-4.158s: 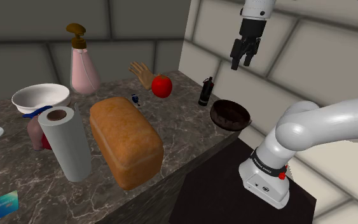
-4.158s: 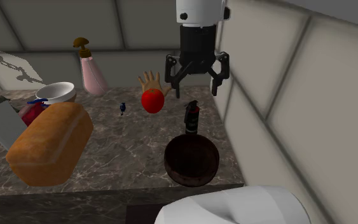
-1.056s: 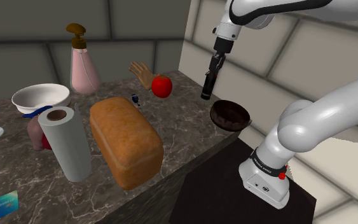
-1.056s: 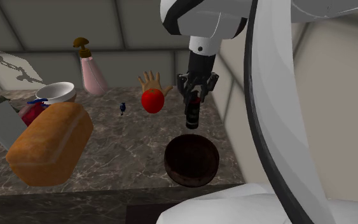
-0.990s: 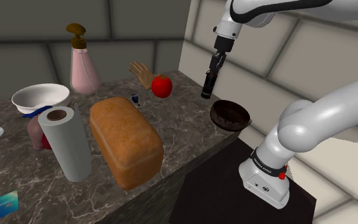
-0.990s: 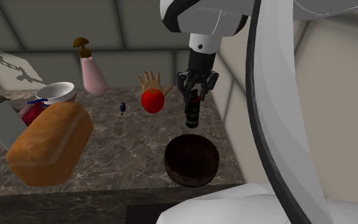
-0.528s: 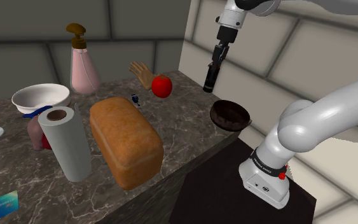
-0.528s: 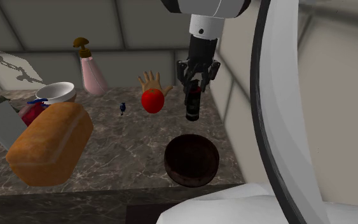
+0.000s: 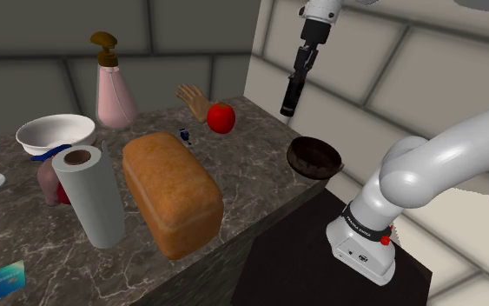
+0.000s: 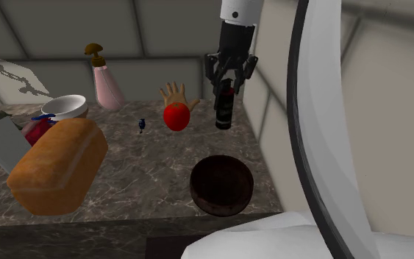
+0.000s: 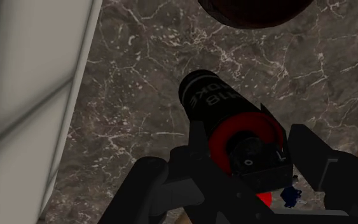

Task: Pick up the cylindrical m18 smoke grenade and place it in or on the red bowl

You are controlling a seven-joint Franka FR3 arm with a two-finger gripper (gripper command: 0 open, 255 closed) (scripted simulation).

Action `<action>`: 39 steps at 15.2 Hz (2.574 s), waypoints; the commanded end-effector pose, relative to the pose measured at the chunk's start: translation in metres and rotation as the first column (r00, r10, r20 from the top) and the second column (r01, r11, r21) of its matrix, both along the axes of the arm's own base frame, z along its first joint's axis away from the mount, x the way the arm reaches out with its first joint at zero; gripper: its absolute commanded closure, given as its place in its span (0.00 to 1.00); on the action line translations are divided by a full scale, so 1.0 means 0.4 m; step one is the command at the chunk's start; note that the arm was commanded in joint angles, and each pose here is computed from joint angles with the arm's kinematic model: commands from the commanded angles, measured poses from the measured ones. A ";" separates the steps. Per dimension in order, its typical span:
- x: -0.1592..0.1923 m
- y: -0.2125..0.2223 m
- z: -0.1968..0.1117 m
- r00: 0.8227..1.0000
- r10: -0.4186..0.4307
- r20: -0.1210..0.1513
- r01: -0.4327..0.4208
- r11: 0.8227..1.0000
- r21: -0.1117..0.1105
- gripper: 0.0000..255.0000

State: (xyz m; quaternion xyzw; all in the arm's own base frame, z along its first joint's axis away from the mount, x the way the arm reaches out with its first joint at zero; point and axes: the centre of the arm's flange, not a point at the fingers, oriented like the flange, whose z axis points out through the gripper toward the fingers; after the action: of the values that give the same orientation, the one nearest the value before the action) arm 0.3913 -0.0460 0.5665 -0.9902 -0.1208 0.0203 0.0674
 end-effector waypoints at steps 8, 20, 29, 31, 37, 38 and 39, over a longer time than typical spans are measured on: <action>-0.124 0.026 0.107 1.000 0.000 0.000 0.000 1.000 0.000 1.00; -0.413 0.081 0.169 1.000 0.000 0.000 0.000 1.000 0.000 1.00; -0.414 0.081 0.050 1.000 0.000 0.000 0.000 1.000 0.000 1.00; -0.413 0.081 0.024 1.000 0.000 0.000 0.000 1.000 0.000 1.00; -0.413 0.081 -0.055 1.000 0.000 0.000 0.000 1.000 0.000 1.00; -0.413 0.081 -0.068 1.000 0.000 0.000 0.000 1.000 0.000 1.00; -0.413 0.081 -0.081 1.000 0.000 0.000 0.000 1.000 0.000 1.00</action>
State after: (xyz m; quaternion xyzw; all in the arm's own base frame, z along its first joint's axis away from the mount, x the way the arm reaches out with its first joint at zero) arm 0.2259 -0.0128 0.5391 -0.9901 -0.1212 0.0217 0.0672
